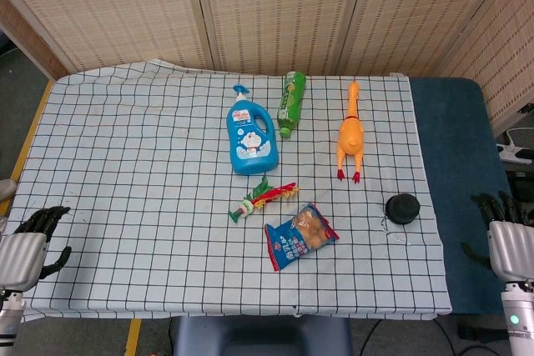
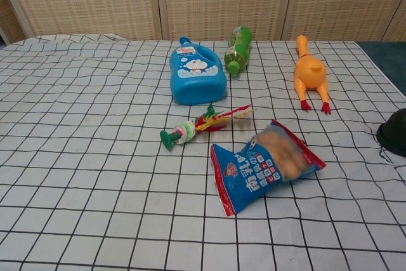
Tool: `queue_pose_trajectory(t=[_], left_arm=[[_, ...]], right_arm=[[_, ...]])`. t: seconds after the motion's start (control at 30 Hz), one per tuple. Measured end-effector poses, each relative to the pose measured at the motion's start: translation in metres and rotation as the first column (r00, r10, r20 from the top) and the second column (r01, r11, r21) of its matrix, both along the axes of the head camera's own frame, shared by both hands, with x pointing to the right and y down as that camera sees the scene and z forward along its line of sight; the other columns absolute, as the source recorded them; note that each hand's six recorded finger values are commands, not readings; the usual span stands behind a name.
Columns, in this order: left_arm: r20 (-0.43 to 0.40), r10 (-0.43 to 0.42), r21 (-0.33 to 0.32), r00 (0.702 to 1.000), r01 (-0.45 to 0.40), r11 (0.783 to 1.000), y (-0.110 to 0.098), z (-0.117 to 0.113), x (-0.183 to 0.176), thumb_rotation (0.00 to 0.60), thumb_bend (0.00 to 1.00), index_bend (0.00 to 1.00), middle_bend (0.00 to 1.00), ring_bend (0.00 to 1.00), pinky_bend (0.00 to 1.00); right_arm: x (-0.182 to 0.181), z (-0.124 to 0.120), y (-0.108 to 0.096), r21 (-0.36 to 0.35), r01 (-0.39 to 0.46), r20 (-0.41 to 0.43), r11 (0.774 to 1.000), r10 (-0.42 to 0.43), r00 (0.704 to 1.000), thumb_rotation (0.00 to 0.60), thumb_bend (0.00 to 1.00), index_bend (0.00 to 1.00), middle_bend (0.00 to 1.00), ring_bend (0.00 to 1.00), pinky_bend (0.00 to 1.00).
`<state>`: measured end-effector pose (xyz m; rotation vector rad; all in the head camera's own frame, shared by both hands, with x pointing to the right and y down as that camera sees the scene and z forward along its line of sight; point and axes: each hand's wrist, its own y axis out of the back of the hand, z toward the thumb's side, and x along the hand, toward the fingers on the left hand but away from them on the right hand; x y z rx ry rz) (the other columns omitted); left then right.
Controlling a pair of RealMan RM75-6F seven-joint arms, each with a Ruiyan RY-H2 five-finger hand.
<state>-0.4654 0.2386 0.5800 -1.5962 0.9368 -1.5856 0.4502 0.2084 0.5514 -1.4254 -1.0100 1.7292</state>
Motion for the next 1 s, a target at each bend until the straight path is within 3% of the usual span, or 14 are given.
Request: queue_pose_trajectory(t=[0.2, 0.63, 1.0], left_arm=[[-0.009, -0.001, 0.041, 1.000, 0.001, 0.999, -0.001, -0.010, 0.002, 0.600, 0.37, 0.15, 0.14, 0.14, 0.35], [-0.012, -0.020, 0.020, 1.000, 0.020, 1.000, -0.001, -0.006, -0.002, 0.600, 0.37, 0.16, 0.14, 0.14, 0.35], [-0.019, -0.021, 0.051, 1.000, 0.022, 0.998, -0.001, -0.014, -0.002, 0.600, 0.37, 0.17, 0.15, 0.14, 0.35]], right_arm=[[-0.004, 0.011, 0.002, -0.066, 0.015, 0.038, 0.998, -0.012, 0.999, 0.600, 0.10, 0.12, 0.12, 0.00, 0.09], [0.007, 0.041, -0.014, -0.051, 0.088, 0.067, 0.995, -0.085, 0.994, 0.600, 0.05, 0.03, 0.09, 0.00, 0.08], [0.007, 0.103, -0.024, -0.148, 0.071, 0.216, 0.986, -0.038, 0.976, 0.600, 0.05, 0.07, 0.10, 0.00, 0.08]])
